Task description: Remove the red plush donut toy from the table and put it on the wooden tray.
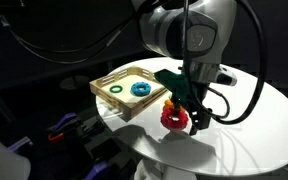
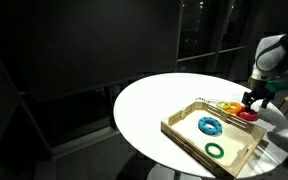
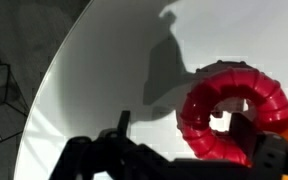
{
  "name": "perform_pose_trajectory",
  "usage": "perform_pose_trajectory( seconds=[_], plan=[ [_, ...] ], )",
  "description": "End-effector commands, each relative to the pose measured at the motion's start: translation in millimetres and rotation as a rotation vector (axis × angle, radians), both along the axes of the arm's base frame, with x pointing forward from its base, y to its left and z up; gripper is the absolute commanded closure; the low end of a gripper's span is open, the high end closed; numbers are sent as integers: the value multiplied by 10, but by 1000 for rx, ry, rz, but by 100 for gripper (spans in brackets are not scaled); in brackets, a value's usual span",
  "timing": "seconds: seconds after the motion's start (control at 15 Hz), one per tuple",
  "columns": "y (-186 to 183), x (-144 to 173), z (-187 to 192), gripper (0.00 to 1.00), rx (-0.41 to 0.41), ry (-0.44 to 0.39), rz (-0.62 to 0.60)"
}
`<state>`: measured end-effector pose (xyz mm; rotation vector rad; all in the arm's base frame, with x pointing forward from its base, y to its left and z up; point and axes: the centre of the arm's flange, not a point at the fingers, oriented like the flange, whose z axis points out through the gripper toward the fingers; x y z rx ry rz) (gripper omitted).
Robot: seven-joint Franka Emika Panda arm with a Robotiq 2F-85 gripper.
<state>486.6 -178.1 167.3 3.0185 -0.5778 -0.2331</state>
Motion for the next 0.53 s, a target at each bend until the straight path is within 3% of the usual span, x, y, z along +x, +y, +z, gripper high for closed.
perform_pose_trajectory(
  seconds=[0.0,0.07,0.27,0.47],
  plan=[
    [15,57,-44,0,-13,-11,-13],
    [18,56,-52,0,-14,-10,-12],
    [27,58,-52,27,-15,-10,-11],
    [30,65,-31,38,-13,-13,-12]
  ],
)
